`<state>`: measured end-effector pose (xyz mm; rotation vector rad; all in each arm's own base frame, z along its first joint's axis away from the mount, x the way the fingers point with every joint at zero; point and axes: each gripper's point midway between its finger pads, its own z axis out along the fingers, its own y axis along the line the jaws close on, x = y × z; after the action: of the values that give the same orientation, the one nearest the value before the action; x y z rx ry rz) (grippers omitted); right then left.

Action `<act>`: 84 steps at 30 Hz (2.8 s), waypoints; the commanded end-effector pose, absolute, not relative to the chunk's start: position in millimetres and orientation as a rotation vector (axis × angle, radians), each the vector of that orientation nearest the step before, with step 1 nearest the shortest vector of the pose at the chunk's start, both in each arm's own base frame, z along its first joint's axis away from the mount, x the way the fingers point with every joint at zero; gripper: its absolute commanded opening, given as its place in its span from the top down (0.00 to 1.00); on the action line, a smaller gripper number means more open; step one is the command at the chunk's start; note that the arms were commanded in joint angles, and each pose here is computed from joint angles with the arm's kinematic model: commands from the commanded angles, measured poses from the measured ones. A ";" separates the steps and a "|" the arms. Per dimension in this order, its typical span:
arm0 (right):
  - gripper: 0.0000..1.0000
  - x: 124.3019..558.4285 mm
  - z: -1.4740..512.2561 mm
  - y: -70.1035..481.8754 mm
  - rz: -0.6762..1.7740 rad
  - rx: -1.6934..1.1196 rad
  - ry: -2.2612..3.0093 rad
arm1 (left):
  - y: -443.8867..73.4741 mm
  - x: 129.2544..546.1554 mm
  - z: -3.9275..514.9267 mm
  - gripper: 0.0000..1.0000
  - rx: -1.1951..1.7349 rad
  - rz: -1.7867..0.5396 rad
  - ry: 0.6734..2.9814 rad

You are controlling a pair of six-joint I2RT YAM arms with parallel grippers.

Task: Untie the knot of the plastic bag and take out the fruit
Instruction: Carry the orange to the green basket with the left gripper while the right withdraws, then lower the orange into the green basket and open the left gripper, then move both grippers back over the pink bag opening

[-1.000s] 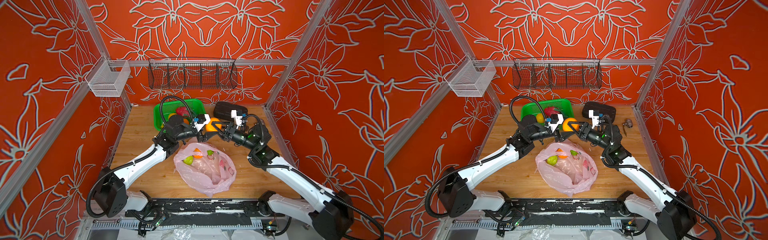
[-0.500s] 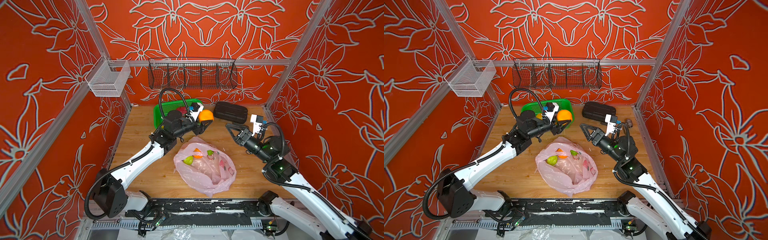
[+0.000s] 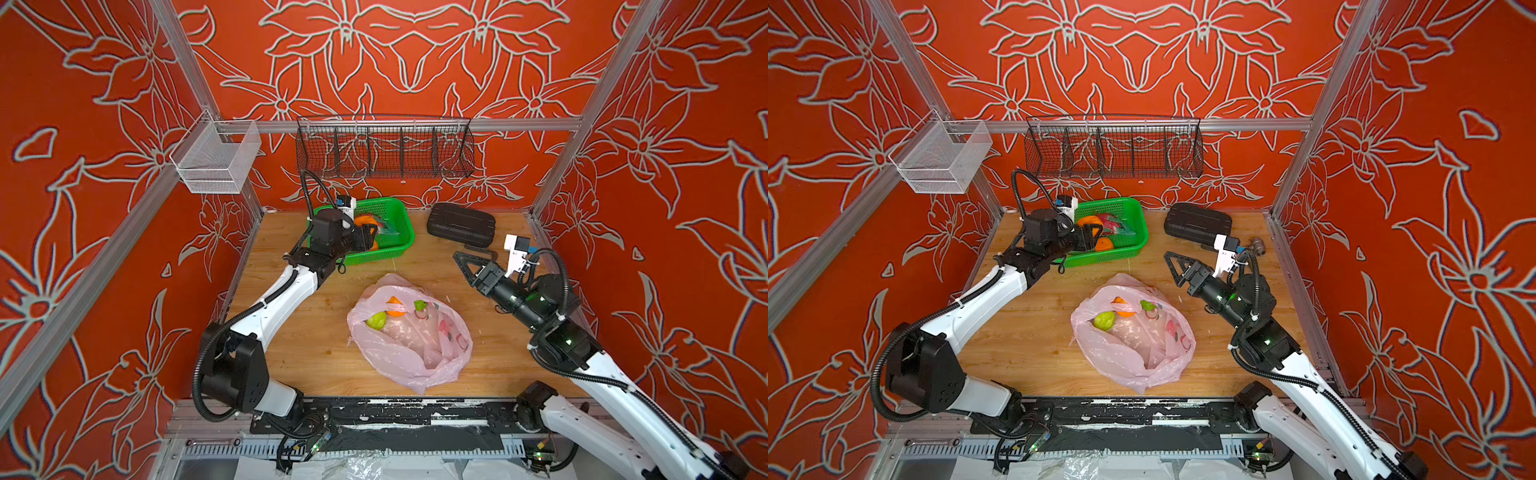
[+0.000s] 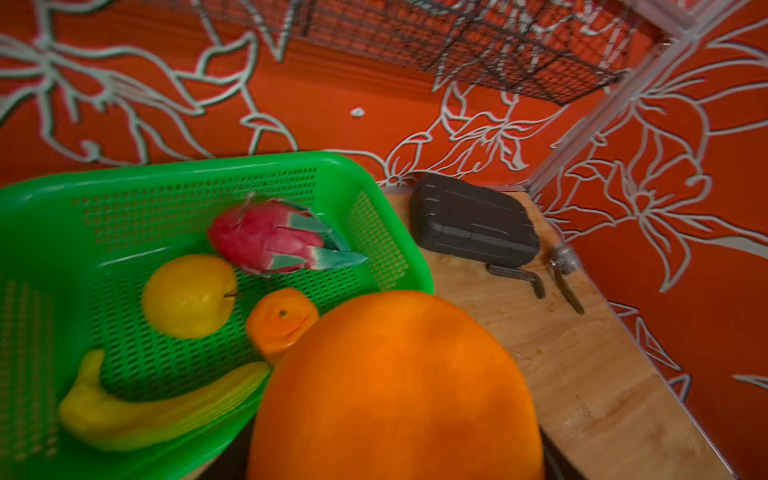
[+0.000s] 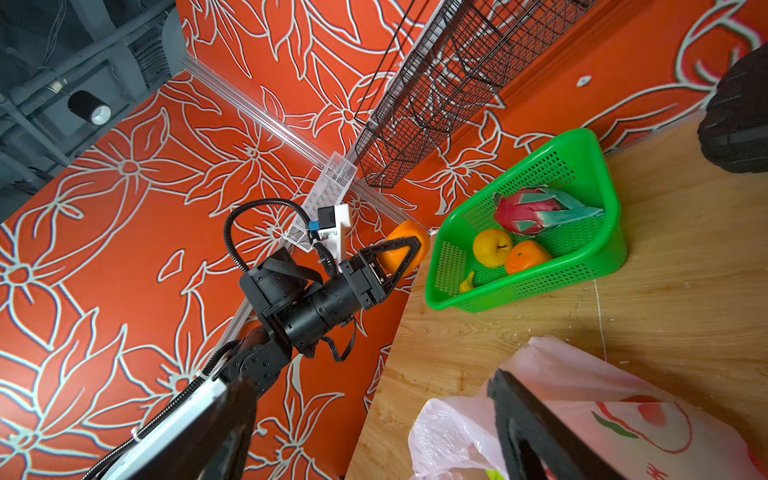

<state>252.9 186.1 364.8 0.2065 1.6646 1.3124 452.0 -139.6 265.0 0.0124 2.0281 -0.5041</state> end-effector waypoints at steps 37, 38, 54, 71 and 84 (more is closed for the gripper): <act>0.10 254.8 362.9 186.9 1.280 0.188 1.691 | -59.4 513.0 70.0 0.40 -0.272 -0.176 2.744; 0.10 254.4 363.3 186.2 1.280 0.190 1.690 | -61.2 513.0 68.6 0.39 -0.271 -0.189 2.747; 0.10 252.6 364.9 185.4 1.290 0.195 1.686 | -54.9 508.5 99.0 0.10 -0.265 -0.178 2.705; 0.13 242.2 338.1 201.6 1.314 0.081 1.788 | -138.1 442.9 258.5 0.11 -0.006 -0.647 2.330; 0.25 205.2 294.0 240.8 1.373 -0.168 1.980 | -235.0 298.2 307.3 0.12 0.616 -0.781 1.969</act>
<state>219.8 232.5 311.3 -0.0751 1.9242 1.3761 312.5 -227.9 308.7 0.4974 2.0335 -0.8481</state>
